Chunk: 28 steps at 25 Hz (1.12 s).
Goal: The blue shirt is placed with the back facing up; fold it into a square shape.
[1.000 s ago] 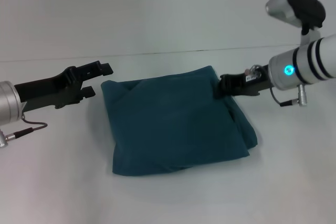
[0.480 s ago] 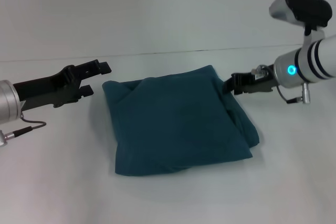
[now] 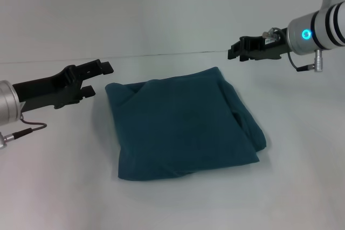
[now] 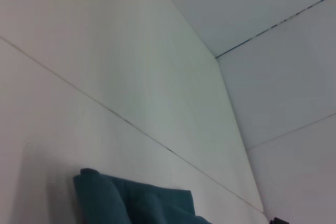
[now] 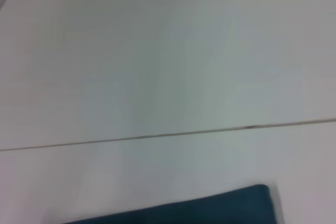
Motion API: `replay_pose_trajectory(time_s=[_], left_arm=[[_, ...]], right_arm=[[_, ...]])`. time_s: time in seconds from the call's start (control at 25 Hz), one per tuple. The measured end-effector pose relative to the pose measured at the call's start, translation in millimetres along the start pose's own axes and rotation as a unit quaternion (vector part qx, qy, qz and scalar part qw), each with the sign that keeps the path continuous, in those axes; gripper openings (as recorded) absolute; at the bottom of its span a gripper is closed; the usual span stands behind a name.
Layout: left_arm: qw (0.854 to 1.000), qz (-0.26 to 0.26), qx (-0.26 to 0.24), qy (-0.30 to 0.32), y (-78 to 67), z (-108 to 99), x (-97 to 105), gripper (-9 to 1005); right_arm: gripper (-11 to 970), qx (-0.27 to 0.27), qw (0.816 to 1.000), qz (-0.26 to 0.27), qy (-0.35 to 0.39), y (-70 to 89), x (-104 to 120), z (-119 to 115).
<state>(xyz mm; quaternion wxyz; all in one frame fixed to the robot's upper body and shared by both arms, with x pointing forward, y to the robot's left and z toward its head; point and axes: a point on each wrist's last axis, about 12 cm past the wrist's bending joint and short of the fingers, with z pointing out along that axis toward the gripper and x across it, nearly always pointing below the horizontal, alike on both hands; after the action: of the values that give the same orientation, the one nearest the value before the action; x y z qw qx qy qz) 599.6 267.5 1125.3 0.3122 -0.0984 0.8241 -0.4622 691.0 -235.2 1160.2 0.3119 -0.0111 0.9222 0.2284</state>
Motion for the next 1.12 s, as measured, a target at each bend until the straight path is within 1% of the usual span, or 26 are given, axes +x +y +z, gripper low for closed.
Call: replay_pose_trajectory(time_s=[0.16,0.28,0.52,0.68,0.88,1.12], left_arm=[[1.0,-0.001,0.0,0.0,-0.1,0,0,936],[1.0,-0.001,0.0,0.0,0.0,0,0,937],[1.0,0.001,-0.001,-0.003,-0.5,0,-2,937],[1.0,0.002,-0.002,-0.006,-0.4,1,-3,936],[1.0,0.001,-0.003,-0.005,0.0,1,-1,936],[1.0,0.001,-0.003,-0.004,-0.1,1,-1,937]], right_arm=[[334,-0.001,1.0,-0.003,0.0,2.9,-1,1],[333,0.0,1.0,-0.002,0.005,3.6,4,6],[333,0.009,1.0,0.024,0.007,4.9,25,28],[333,0.002,0.999,0.051,-0.006,10.4,36,39],[334,-0.018,0.996,0.088,-0.013,14.6,41,44],[333,-0.021,0.996,0.091,-0.004,15.4,45,45]])
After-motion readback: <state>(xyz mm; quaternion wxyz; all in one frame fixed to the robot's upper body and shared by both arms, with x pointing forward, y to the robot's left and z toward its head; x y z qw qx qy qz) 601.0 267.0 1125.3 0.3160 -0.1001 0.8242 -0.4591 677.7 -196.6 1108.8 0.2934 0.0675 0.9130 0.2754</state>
